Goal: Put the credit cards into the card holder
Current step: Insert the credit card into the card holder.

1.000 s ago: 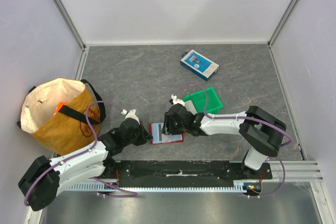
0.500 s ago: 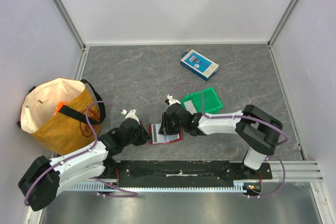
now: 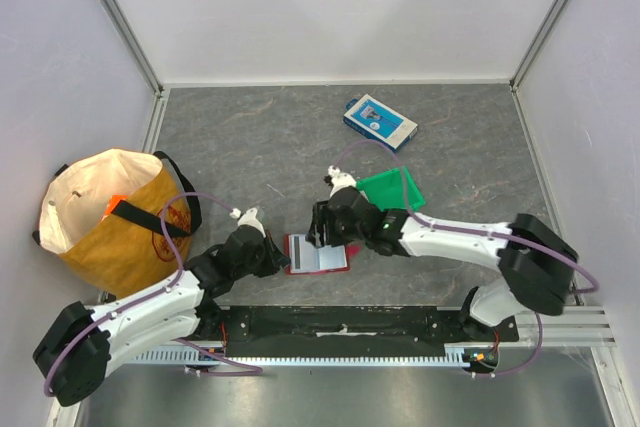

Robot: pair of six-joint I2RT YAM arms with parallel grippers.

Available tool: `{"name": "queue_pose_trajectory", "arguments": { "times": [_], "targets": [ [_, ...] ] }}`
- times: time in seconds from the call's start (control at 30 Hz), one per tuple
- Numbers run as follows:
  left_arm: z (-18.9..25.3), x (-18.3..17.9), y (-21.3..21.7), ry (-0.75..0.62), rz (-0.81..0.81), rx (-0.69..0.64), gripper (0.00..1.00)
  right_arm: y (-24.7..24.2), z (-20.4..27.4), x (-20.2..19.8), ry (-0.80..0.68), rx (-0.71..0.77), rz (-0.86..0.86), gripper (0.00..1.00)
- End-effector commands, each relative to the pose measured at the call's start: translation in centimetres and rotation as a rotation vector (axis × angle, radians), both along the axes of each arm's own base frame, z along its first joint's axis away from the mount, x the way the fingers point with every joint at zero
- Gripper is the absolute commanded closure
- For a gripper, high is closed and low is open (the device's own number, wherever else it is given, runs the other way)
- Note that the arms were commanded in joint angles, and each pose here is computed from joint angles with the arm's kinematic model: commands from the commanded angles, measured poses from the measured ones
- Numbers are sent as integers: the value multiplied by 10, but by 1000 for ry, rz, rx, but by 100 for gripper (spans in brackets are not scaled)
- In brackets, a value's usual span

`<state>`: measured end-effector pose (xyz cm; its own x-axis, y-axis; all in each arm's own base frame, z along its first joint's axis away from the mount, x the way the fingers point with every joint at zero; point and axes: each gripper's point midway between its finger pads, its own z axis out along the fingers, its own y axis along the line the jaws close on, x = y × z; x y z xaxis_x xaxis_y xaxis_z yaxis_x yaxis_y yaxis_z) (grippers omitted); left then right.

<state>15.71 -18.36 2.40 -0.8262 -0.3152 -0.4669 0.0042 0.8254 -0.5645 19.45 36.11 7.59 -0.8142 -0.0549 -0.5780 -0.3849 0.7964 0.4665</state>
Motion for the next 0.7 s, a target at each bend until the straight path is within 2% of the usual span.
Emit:
{"name": "queue_pose_trajectory", "arguments": {
  "times": [0.0,0.3,0.5,0.67],
  "targets": [
    [13,6,-3,-48,-23,1,98,-42,43,33,-132,-51,-105,37],
    [26,9,-9,-68,-40,-16,98,-122,65,69,-187,-112,-255,27],
    [29,10,-9,-73,-43,-17,98,-135,65,82,-191,-154,-263,24],
    [29,9,-8,-72,-40,-16,98,-130,49,91,-150,-171,-197,22]
  ]
}}
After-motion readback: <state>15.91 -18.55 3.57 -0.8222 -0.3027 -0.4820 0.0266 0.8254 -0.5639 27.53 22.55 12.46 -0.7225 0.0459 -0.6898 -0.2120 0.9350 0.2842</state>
